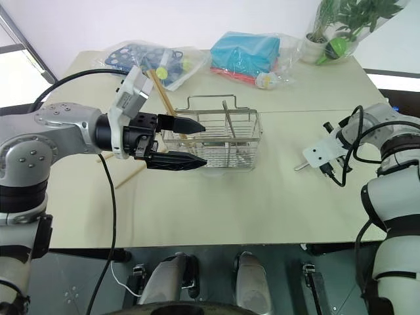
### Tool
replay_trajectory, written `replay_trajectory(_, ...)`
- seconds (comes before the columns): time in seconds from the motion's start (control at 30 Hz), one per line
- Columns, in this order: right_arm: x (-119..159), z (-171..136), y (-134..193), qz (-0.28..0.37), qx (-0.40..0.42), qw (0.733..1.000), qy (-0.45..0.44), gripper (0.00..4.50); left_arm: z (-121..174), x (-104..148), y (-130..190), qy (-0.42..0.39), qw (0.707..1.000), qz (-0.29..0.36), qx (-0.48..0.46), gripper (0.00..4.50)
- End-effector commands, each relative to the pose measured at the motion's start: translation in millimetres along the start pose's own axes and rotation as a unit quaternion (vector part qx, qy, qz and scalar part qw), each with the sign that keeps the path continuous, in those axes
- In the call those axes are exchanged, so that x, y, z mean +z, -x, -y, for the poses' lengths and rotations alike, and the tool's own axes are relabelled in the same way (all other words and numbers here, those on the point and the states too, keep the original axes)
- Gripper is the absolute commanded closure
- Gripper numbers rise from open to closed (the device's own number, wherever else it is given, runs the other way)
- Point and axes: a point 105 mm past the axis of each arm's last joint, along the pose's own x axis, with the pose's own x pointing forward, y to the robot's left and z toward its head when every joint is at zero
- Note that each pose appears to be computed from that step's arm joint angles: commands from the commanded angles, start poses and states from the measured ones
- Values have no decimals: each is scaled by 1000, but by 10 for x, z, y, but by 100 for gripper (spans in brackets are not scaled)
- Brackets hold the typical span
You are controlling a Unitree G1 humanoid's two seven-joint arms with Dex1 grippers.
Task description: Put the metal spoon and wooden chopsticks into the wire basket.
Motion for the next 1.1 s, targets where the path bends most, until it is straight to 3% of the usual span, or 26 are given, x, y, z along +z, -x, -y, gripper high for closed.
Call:
replay_trajectory(0.03, 66, 174, 237, 85, -74, 991, -76, 446, 10, 128, 89, -29, 999, 15, 18, 0)
replay_trajectory(0.2, 136, 317, 650, 230, -131, 948, -175, 446, -6, 145, 151, -31, 999, 19, 31, 0)
replay_trajectory(0.27, 108, 419, 903, 280, -174, 919, -216, 446, -31, 165, 186, -33, 999, 21, 38, 0)
replay_trajectory(0.33, 91, 567, 1156, 331, -228, 880, -255, 446, -55, 185, 213, -36, 998, 23, 43, 0)
replay_trajectory(0.5, 262, 974, 1863, 514, -311, 728, -331, 446, -114, 236, 258, -42, 997, 32, 54, 0)
replay_trajectory(0.57, 461, 1021, 2013, 564, -302, 696, -327, 446, -136, 249, 257, -43, 997, 35, 56, 0)
replay_trajectory(0.7, 818, 1013, 2116, 624, -270, 657, -327, 446, -158, 254, 248, -47, 997, 34, 55, 0)
replay_trajectory(0.83, 1203, 941, 2021, 669, -207, 627, -340, 446, -183, 257, 243, -51, 997, 32, 56, 0)
replay_trajectory(1.1, 1542, 729, 1714, 685, -140, 614, -366, 446, -191, 257, 236, -57, 996, 29, 55, 0)
